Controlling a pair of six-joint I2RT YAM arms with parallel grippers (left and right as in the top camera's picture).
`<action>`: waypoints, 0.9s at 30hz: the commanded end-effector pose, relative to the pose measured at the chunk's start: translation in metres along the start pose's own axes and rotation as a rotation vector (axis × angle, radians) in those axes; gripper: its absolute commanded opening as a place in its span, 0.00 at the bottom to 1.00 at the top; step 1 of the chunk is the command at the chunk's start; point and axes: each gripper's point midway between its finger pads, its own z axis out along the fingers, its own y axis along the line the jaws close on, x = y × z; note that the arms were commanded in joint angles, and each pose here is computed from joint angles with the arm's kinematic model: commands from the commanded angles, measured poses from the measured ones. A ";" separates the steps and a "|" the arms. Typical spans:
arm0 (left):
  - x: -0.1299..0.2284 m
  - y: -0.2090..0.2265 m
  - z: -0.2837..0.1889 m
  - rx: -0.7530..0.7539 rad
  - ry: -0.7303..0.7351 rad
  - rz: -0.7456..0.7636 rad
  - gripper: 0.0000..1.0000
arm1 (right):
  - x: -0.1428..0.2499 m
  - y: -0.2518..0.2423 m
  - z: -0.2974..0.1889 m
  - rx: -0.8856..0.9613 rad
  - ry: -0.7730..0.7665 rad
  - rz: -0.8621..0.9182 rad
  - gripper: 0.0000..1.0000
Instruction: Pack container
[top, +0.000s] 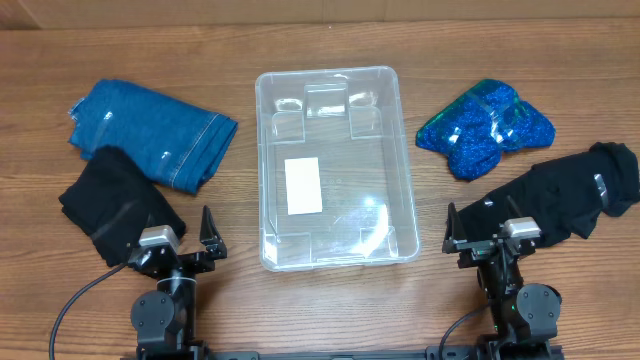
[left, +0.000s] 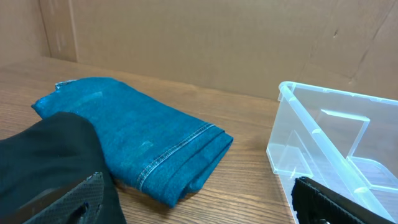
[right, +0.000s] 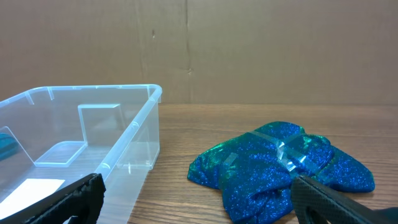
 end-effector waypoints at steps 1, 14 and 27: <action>-0.001 -0.002 0.000 0.006 -0.008 0.020 1.00 | 0.002 0.000 0.000 -0.002 -0.004 -0.001 1.00; -0.060 -0.015 -0.020 0.031 -0.020 0.001 1.00 | -0.042 -0.010 -0.003 0.064 -0.056 0.215 1.00; -0.123 -0.047 0.029 0.050 0.500 0.015 1.00 | -0.093 -0.021 0.089 0.170 0.523 0.207 1.00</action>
